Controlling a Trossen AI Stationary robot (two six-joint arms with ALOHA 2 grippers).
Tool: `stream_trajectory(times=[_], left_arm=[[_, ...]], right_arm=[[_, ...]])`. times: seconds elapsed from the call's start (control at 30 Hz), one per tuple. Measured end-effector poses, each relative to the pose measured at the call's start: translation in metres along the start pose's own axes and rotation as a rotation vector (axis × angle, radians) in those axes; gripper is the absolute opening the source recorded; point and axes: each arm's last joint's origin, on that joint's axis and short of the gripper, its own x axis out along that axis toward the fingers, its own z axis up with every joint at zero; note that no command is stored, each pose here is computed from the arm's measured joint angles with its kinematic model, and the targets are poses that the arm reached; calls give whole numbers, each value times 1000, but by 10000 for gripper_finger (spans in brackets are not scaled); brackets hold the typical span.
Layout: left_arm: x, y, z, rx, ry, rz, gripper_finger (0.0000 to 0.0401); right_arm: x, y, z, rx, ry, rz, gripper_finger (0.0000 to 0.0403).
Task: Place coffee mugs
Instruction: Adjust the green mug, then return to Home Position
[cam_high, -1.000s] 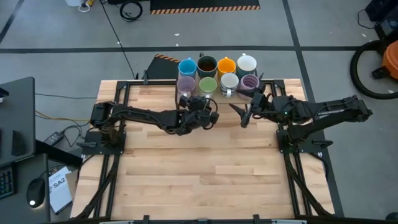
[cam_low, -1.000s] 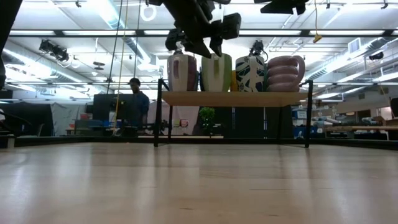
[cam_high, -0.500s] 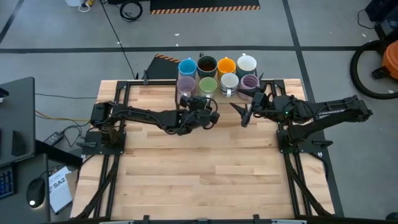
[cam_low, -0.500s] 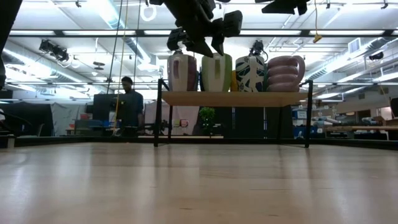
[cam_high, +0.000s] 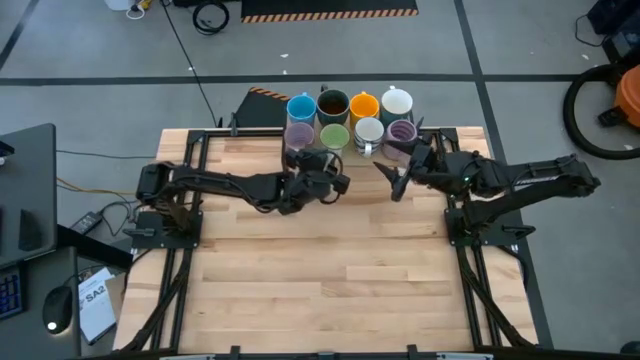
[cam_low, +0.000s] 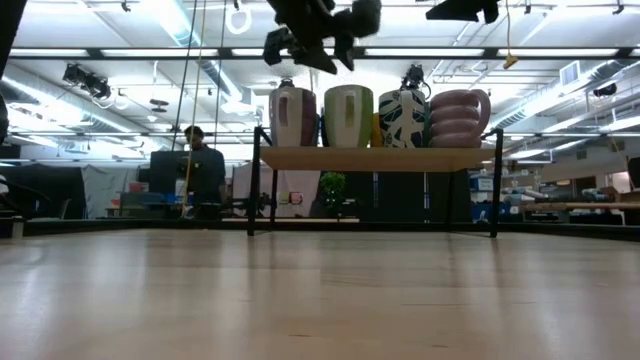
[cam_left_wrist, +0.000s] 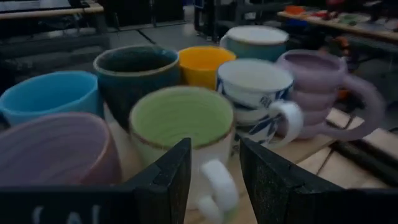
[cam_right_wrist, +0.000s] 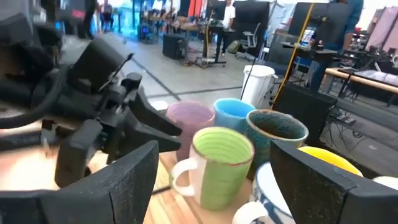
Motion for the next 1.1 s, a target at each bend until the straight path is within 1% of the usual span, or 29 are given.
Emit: stream_trajectory(times=[0.07, 0.13, 0.23, 0.27, 0.37, 0.43, 0.5, 0.7, 0.8, 0.9, 1.0, 1.1], left_arm=[[-4, 4, 9, -22, 5, -39, 142], [-8, 9, 20, -49, 19, -105, 142], [-15, 15, 36, -77, 44, -218, 142], [-18, 17, 39, -61, 55, -255, 142], [-24, 19, 45, -15, 85, -375, 142], [-26, 18, 45, -15, 115, -452, 142], [-26, 17, 41, -13, 149, -498, 142], [-33, 13, 35, -14, 170, -553, 142], [-36, 11, 35, 12, 171, -577, 142], [-36, 9, 34, 25, 192, -638, 142], [-37, 9, 34, 48, 197, -673, 142], [-39, 11, 36, 72, 193, -695, 142]], right_arm=[[-5, -5, 3, 39, -15, 3, 311], [-10, -10, 5, 76, -22, 42, 310], [-18, -17, 3, 133, 2, 161, 308], [-20, -18, 2, 152, 18, 199, 306], [-25, -22, -2, 181, 76, 299, 297], [-27, -23, -5, 175, 110, 342, 288], [-29, -24, -7, 169, 132, 364, 279], [-39, -29, -7, 178, 133, 404, 246], [-45, -32, -8, 185, 138, 411, 224], [-48, -34, -9, 192, 145, 409, 205], [-50, -35, -10, 220, 138, 409, 192], [-51, -36, -19, 248, 154, 401, 186]])
